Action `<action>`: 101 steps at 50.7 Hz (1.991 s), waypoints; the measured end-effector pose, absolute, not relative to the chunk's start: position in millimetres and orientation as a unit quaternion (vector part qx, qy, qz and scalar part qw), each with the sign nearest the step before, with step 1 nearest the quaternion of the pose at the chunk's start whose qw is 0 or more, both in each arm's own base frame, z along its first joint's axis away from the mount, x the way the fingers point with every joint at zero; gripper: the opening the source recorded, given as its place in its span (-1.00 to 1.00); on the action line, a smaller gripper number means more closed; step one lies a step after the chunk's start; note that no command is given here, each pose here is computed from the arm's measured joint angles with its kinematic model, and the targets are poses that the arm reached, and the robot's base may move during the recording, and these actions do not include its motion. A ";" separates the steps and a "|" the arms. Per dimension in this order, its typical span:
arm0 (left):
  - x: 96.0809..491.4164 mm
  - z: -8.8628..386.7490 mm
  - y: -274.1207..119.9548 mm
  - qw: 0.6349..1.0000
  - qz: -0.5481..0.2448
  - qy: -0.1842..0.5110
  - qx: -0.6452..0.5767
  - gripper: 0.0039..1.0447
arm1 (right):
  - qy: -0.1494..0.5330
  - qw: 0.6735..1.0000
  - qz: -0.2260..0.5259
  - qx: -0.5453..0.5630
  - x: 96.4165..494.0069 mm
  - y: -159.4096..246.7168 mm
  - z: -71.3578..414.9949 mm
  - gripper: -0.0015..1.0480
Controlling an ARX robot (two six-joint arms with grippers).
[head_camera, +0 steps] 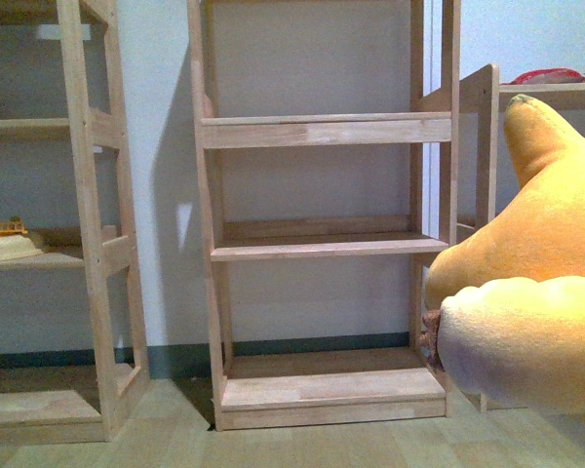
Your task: Put away toys
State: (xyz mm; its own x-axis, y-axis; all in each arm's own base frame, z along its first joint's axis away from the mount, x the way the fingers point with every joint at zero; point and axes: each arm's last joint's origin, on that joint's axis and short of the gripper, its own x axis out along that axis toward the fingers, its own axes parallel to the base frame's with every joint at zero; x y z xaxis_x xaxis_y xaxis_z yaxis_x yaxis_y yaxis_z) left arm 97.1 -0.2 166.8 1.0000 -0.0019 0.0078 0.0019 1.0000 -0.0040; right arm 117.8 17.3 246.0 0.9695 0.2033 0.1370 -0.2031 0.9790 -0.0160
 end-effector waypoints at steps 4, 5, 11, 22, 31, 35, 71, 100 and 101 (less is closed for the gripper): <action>97.1 166.8 -0.2 1.000 -0.001 -0.004 -0.002 0.89 | -0.069 0.992 0.103 -0.001 117.8 17.3 245.9 -0.67; 97.1 166.8 -0.2 1.000 -0.001 -0.004 -0.002 0.89 | -0.069 0.992 0.103 -0.001 117.8 17.3 245.9 -0.67; 97.1 166.8 -0.2 1.000 -0.001 -0.004 -0.002 0.89 | -0.069 0.992 0.102 -0.001 117.8 17.3 245.9 -0.67; 97.1 166.8 -0.2 1.000 -0.001 -0.004 -0.002 0.89 | -0.069 0.992 0.102 -0.001 117.8 17.3 245.9 -0.67; 97.1 166.8 -0.2 1.000 -0.001 -0.004 -0.002 0.89 | -0.069 0.992 0.102 -0.001 117.8 17.3 245.9 -0.67; 97.1 166.8 -0.3 1.000 -0.002 -0.004 -0.002 0.89 | -0.069 0.993 0.100 -0.001 117.8 17.2 245.9 -0.67; 97.1 166.8 -0.2 1.000 -0.001 -0.004 -0.002 0.89 | -0.068 0.992 0.103 -0.001 118.1 17.5 245.7 -0.67; 97.1 166.8 -0.2 1.000 -0.001 -0.004 -0.002 0.89 | -0.068 0.992 0.103 -0.001 118.1 17.5 245.7 -0.67; 97.1 166.8 -0.2 1.000 -0.001 -0.004 -0.002 0.89 | -0.068 0.992 0.102 -0.001 118.1 17.5 245.7 -0.67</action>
State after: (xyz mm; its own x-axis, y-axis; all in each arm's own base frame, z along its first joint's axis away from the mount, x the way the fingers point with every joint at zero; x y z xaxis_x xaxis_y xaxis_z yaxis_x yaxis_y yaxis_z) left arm 97.1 -0.2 166.8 1.0000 -0.0015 0.0078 0.0016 1.0000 -0.0040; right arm 118.1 17.5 245.7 0.9698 0.2034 0.1344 -0.2031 0.9790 -0.0156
